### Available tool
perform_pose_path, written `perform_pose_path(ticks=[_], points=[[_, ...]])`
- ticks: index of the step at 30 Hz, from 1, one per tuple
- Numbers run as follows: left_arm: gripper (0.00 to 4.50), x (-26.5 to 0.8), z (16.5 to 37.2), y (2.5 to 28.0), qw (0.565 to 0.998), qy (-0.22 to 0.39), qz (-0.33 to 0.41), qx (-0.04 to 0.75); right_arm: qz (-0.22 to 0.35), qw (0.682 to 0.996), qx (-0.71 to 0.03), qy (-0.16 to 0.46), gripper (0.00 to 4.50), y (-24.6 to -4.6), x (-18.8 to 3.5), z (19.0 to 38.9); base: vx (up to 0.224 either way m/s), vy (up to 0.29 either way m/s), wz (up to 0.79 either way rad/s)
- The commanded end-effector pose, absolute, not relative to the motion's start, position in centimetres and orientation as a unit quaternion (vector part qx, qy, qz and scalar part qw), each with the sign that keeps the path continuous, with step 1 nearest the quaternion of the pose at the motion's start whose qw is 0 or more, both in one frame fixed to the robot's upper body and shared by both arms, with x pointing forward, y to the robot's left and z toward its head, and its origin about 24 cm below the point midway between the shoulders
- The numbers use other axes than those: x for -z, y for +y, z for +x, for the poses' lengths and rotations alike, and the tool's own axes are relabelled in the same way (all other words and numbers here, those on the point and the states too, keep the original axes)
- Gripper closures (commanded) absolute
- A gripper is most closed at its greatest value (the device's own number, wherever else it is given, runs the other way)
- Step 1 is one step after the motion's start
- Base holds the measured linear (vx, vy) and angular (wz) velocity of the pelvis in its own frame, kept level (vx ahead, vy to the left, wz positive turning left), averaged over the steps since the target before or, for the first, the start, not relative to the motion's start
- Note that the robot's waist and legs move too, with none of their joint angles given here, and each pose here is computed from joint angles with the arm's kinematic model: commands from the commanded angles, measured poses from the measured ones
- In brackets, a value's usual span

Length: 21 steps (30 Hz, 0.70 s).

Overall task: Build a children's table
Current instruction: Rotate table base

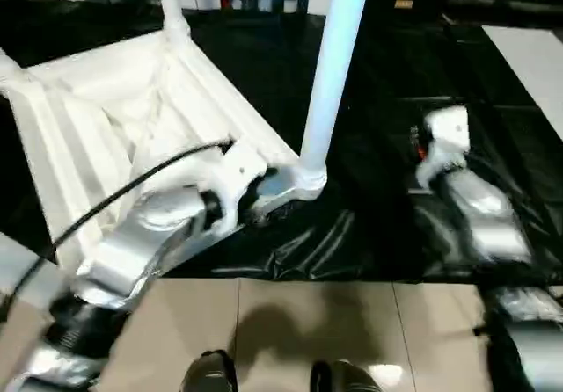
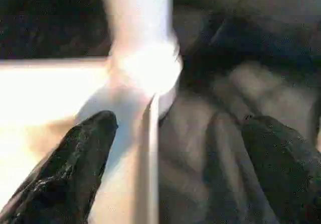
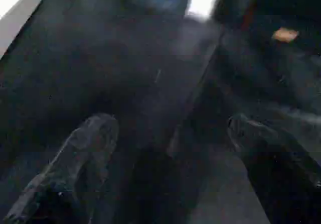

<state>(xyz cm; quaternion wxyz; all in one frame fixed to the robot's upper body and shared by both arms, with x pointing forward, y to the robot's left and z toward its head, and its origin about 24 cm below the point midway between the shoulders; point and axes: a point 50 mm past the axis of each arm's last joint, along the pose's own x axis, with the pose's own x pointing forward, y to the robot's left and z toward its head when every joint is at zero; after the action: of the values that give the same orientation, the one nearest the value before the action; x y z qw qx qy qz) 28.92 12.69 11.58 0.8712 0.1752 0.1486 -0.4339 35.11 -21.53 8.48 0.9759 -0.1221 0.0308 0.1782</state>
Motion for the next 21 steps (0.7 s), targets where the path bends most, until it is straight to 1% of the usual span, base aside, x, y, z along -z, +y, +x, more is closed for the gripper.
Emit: perform_pose_path(ticks=[1,2,3,4,5,6,7,8,9,10,11,13,16,17,19,21], points=[[0.03,-11.6,28.8,12.7,0.878,0.153,0.21,0.403,-0.147,0.962,-0.224,0.046,0.5,-21.1,-8.9,34.0,0.0,0.0,0.0],[0.03,-11.6,28.8,12.7,0.878,0.153,0.21,0.402,-0.147,0.962,-0.226,0.046,0.5,-21.1,-8.9,34.0,0.0,0.0,0.0],[0.03,-11.6,28.8,12.9,0.881,0.158,0.217,0.389,-0.147,0.958,-0.241,0.054,0.5,-21.0,-8.8,33.4,0.0,0.0,0.0],[0.2,-11.3,28.7,13.3,0.884,0.168,0.233,0.369,-0.159,0.943,-0.285,0.063,0.5,-20.5,-8.9,32.0,0.0,0.0,0.0],[0.2,-11.2,28.5,13.5,0.887,0.176,0.23,0.36,-0.16,0.936,-0.305,0.068,0.5,-20.2,-9.0,31.2,0.0,0.0,0.0],[0.3,-11.2,28.5,13.5,0.887,0.176,0.23,0.36,-0.16,0.936,-0.305,0.068,0.5,-20.2,-9.0,31.2,0.0,0.0,0.0],[0.38,-11.0,28.4,13.8,0.895,0.189,0.218,0.34,-0.159,0.928,-0.329,0.073,0.5,-19.8,-9.2,30.2,0.0,0.0,0.0],[0.41,-10.8,28.4,14.0,0.899,0.198,0.213,0.327,-0.155,0.924,-0.34,0.077,0.5,-19.6,-9.3,29.7,0.0,0.0,0.0],[0.5,-10.8,28.4,14.1,0.9,0.201,0.211,0.323,-0.154,0.923,-0.344,0.078,0.5,-19.5,-9.4,29.5,0.0,0.0,0.0],[0.5,-10.6,28.4,14.3,0.903,0.211,0.205,0.314,-0.152,0.918,-0.356,0.082,0.5,-19.2,-9.5,29.0,0.0,0.0,0.0],[0.59,-10.3,28.2,14.3,0.9,0.224,0.198,0.316,-0.148,0.913,-0.371,0.088,0.5,-18.8,-9.6,28.5,0.0,0.0,0.0],[0.8,-10.0,28.2,14.4,0.901,0.238,0.18,0.315,-0.151,0.903,-0.39,0.097,0.5,-18.3,-9.5,27.9,0.0,0.0,0.0],[0.93,-9.4,28.5,14.4,0.9,0.252,0.164,0.317,-0.138,0.897,-0.408,0.102,0.5,-17.3,-9.8,27.2,0.0,0.0,0.0],[0.98,-9.3,28.5,14.4,0.899,0.253,0.161,0.319,-0.135,0.896,-0.411,0.102,0.5,-17.1,-9.8,27.1,0.0,0.0,0.0],[1.31,-8.8,28.9,14.5,0.897,0.26,0.166,0.317,-0.138,0.891,-0.419,0.106,0.5,-16.6,-9.7,26.9,0.0,0.0,0.0],[1.35,-8.4,29.2,14.7,0.897,0.266,0.172,0.309,-0.145,0.888,-0.423,0.111,0.5,-16.3,-9.6,26.8,0.0,0.0,0.0]])
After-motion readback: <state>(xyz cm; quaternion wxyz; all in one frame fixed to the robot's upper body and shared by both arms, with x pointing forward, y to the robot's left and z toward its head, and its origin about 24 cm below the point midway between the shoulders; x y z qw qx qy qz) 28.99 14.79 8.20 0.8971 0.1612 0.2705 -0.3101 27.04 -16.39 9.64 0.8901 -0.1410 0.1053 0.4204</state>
